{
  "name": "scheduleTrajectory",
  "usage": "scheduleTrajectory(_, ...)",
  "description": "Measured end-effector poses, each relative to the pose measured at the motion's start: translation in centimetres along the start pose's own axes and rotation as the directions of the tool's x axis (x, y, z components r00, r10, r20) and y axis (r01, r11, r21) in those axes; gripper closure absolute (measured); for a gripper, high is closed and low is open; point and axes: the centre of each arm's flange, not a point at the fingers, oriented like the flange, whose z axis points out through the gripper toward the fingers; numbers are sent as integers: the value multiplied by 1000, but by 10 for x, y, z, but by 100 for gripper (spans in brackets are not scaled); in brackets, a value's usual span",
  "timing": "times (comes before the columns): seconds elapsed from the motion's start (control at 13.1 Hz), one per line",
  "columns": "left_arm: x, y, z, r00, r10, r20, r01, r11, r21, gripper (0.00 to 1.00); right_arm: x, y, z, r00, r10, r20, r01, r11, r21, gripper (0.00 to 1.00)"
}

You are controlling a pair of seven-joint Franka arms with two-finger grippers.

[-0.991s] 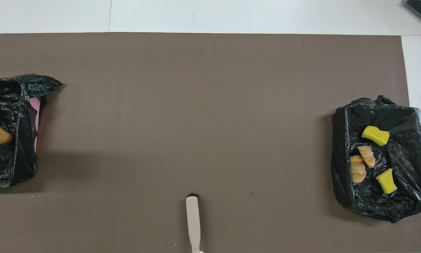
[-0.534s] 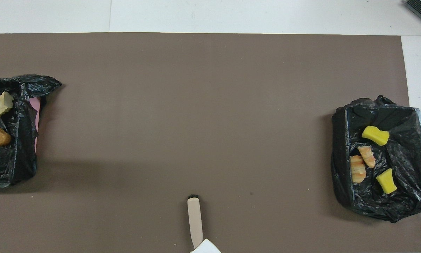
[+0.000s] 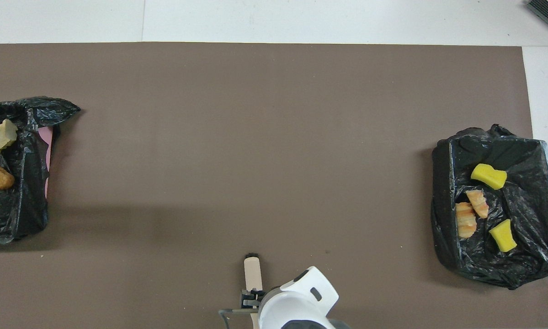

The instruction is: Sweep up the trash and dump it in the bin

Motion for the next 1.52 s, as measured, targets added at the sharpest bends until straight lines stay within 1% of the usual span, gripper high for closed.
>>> scheduleTrajectory(0.08,5,1,3,1000,0,2,0,1000,-4,68,9,11,-13,1000,23,-14,-23,1000,5,0)
scheduleTrajectory(0.23,6,2,3,1000,4,9,-4,1000,-4,68,24,29,-31,999,29,-24,-29,1000,0,0)
scheduleTrajectory(0.38,-1,1,-7,1000,24,16,-24,1000,12,68,48,49,-59,999,25,-19,-26,1000,-10,0)
scheduleTrajectory(0.53,-13,4,-16,997,67,28,-67,997,25,68,78,71,-94,999,35,-24,-35,999,-4,0)
scheduleTrajectory(0.69,-28,7,-25,996,83,37,-84,996,35,68,103,92,-124,999,31,-42,-31,1000,5,0)
scheduleTrajectory(0.76,-33,8,-27,996,85,40,-87,995,39,68,113,102,-137,998,20,-52,-20,1000,-6,0)
scheduleTrajectory(0.84,-36,8,-29,996,83,40,-85,996,41,68,121,110,-148,998,-4,-61,2,999,-35,0)
scheduleTrajectory(0.91,-36,8,-29,996,79,32,-80,996,40,68,130,115,-158,997,-36,-66,31,996,-79,0)
scheduleTrajectory(0.99,-34,8,-29,998,64,6,-64,997,37,68,138,116,-167,996,-59,-68,51,992,-115,0)
scheduleTrajectory(1.07,-31,10,-29,999,35,-34,-34,999,26,68,146,114,-173,995,-68,-67,59,989,-132,0)
scheduleTrajectory(1.14,-27,12,-28,997,-1,-77,1,1000,1,68,155,112,-178,995,-69,-65,60,989,-137,0)
scheduleTrajectory(1.37,-13,19,-35,973,-130,-191,113,989,-98,68,179,120,-184,997,-42,-67,34,992,-125,0)
scheduleTrajectory(1.52,4,25,-49,925,-250,-285,198,960,-198,68,184,125,-186,997,-41,-70,32,992,-122,0)
